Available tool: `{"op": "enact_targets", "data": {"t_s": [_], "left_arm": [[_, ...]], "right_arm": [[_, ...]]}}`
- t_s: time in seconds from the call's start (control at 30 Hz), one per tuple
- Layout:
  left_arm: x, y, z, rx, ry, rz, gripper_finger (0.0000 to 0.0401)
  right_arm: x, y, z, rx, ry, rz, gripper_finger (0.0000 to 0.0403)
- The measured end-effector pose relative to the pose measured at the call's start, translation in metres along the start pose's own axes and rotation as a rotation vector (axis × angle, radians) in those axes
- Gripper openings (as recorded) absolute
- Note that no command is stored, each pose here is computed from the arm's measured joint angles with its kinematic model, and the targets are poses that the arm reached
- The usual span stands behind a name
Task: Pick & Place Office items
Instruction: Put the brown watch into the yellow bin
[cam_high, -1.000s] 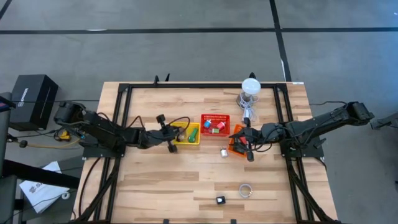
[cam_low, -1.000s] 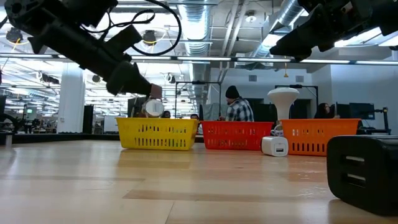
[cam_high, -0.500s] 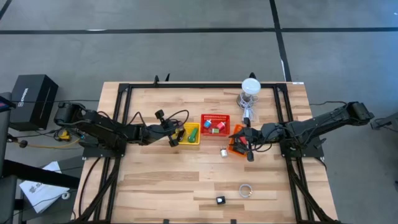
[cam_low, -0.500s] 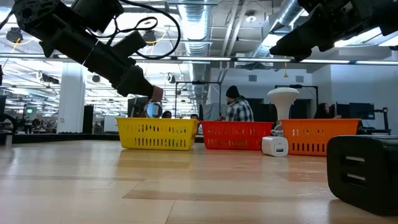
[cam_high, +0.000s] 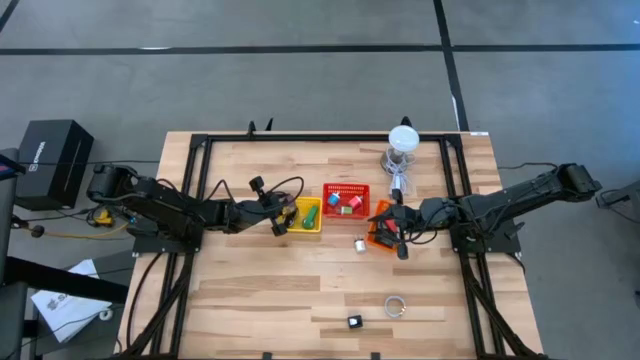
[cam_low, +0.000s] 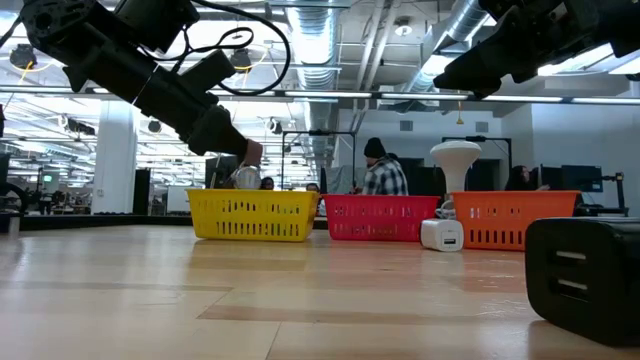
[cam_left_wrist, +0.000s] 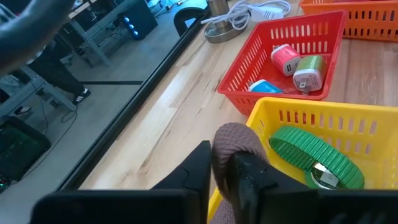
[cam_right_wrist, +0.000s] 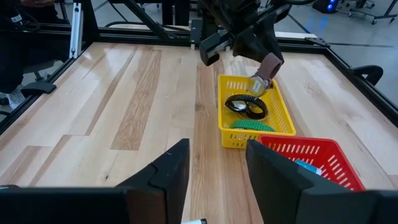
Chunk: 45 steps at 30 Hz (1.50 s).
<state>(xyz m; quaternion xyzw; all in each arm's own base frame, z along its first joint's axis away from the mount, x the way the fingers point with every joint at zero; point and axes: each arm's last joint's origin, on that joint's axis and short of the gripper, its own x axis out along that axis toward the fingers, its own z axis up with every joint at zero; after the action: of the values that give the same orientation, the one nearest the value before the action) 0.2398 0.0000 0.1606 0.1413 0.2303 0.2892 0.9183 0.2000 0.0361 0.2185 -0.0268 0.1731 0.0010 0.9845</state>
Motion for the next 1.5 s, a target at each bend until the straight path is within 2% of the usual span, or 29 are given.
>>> {"op": "enact_targets", "data": {"t_s": [0.3, 0.47, 0.83, 1.07, 1.33, 1.4, 1.5], "left_arm": [[-0.0002, -0.0005, 0.0001, -0.01, -0.002, -0.011, 0.0087], [-0.0003, -0.0037, 0.0025, -0.075, -0.027, -0.131, 0.0096], [-0.0002, -0.0038, 0.0025, -0.075, -0.028, -0.143, 0.0117], [-0.0003, -0.0047, 0.009, -0.171, -0.085, -0.233, 0.0151], [0.0031, -0.0003, 0.0083, -0.242, -0.072, -0.221, 0.016], [0.004, -0.0001, 0.0082, -0.279, -0.067, -0.261, 0.0157], [0.005, -0.0007, 0.0083, -0.285, -0.067, -0.389, 0.0146]], "right_arm": [[0.0, 0.0001, 0.0, 0.0, 0.0, 0.0, 0.0151], [0.0, 0.0, 0.0, 0.0, 0.0, 0.0, 0.0153], [0.0, 0.0, 0.0, 0.0, 0.0, 0.0, 0.0154], [0.0, -0.0001, 0.0, 0.0, 0.0, -0.001, 0.0154], [0.0, -0.0002, 0.0, 0.0, 0.0, -0.001, 0.0157], [0.0, -0.0002, 0.0, 0.0, 0.0, -0.001, 0.0157], [0.0, -0.0002, 0.0, 0.0, 0.0, -0.001, 0.0158]]}}
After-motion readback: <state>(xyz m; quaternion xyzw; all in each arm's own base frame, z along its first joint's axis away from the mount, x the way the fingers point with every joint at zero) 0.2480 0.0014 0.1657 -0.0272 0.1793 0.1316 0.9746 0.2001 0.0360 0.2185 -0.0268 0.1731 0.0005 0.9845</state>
